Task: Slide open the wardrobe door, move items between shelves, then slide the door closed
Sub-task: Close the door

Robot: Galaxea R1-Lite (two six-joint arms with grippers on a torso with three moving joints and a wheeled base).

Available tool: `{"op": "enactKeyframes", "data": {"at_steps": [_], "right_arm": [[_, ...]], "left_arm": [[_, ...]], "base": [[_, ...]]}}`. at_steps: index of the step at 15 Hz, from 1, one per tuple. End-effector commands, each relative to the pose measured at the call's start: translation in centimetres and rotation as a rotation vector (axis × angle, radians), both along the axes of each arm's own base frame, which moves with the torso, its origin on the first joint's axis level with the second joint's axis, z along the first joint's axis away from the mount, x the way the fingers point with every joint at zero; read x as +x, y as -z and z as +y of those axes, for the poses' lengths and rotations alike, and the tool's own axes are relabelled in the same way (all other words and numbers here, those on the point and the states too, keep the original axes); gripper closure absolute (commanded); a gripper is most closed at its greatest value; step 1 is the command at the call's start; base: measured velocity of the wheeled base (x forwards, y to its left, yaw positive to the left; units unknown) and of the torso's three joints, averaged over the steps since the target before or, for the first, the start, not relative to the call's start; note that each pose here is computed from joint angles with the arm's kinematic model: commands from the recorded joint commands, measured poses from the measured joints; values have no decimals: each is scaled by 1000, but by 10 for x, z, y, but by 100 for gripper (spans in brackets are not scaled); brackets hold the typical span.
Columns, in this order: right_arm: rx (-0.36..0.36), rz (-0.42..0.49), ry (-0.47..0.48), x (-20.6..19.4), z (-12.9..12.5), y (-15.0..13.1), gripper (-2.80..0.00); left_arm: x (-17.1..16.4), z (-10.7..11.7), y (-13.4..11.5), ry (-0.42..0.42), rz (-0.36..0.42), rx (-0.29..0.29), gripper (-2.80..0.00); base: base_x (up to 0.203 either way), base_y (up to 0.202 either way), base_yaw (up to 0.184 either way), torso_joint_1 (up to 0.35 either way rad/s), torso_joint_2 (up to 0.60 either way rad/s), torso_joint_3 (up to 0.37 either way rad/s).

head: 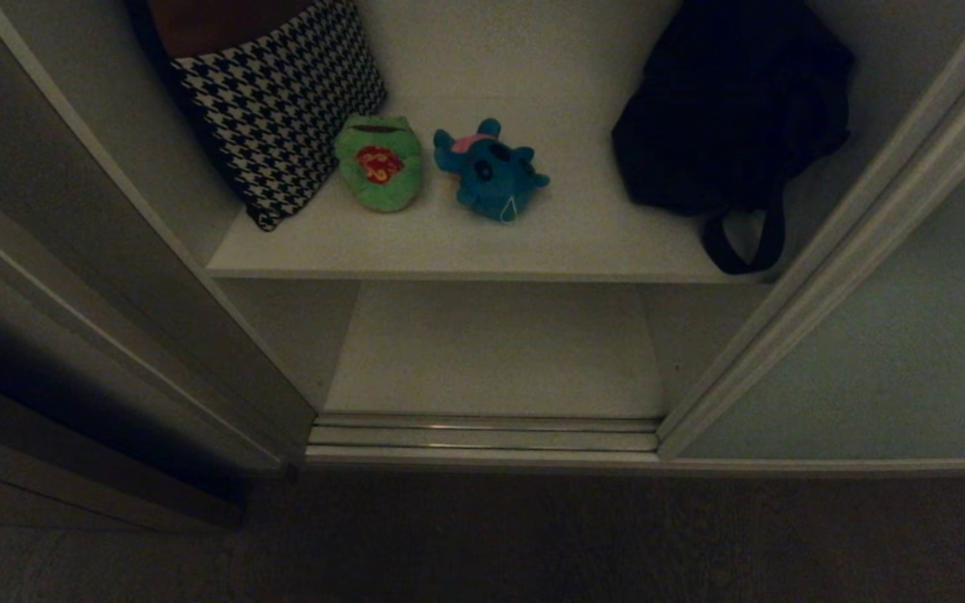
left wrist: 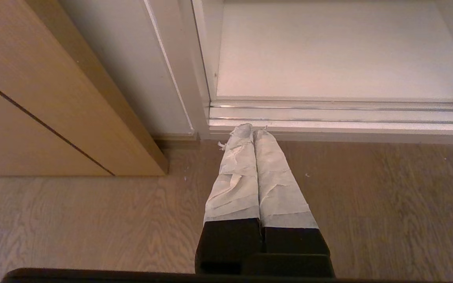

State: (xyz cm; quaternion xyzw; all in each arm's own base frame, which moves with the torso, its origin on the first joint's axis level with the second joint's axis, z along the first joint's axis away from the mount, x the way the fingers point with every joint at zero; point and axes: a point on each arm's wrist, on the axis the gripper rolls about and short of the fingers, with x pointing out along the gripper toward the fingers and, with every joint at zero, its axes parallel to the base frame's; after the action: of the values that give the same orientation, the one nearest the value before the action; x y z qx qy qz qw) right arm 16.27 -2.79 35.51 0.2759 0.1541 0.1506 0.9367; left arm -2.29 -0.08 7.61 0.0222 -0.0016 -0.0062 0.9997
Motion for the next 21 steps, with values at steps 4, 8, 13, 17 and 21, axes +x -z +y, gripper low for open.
{"op": "enactKeyframes", "data": {"at_steps": [4,8,13,17,21], "right_arm": [[5,36,19,20,-4,7,0],[9,58,20,32,-7,10,0],[0,47,26,45,-8,9,0],[2,58,16,50,-6,11,0],[-5,43,-53,43,11,7,0]], "left_arm": [[0,0,0,0,1,0,0],[0,0,0,0,1,0,0],[0,0,0,0,1,0,0],[0,0,0,0,1,0,0],[0,0,0,0,1,0,0]], "base": [[0,0,0,0,0,0],[0,0,0,0,0,0],[0,0,0,0,0,0],[0,0,0,0,0,0],[0,0,0,0,0,0]]}}
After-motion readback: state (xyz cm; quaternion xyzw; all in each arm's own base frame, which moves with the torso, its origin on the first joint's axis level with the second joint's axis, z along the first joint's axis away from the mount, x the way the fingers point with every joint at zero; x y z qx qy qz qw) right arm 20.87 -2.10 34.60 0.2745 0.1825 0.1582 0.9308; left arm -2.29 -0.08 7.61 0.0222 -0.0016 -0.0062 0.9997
